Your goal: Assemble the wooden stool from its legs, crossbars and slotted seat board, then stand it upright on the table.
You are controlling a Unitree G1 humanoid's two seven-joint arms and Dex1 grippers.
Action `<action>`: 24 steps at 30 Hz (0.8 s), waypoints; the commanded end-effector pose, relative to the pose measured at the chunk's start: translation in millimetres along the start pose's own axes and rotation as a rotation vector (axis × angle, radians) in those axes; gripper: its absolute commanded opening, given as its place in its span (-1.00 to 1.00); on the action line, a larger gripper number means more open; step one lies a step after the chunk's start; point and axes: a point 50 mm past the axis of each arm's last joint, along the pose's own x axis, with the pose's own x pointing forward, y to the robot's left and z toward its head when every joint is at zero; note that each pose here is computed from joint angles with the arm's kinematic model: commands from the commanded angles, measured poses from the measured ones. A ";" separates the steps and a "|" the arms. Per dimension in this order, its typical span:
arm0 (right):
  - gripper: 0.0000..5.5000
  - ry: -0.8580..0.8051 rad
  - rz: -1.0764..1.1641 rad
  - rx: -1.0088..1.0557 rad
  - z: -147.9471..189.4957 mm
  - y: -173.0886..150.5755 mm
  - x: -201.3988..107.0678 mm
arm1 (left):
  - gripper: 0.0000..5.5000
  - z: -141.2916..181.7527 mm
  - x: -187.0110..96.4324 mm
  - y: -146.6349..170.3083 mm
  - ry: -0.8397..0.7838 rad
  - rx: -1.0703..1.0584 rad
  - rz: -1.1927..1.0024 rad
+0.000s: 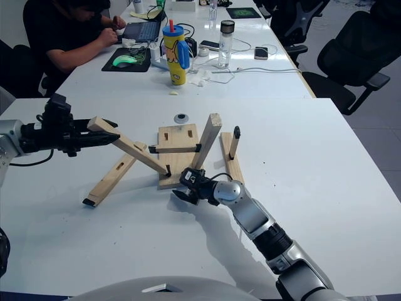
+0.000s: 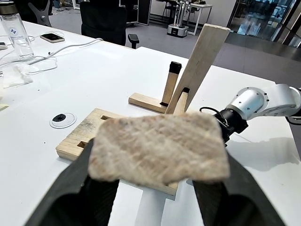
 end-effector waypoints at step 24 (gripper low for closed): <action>0.26 0.308 0.149 0.155 -56.0 18.5 -4.7 | -0.25 -39.4 87.0 -14.0 0.269 0.081 -0.214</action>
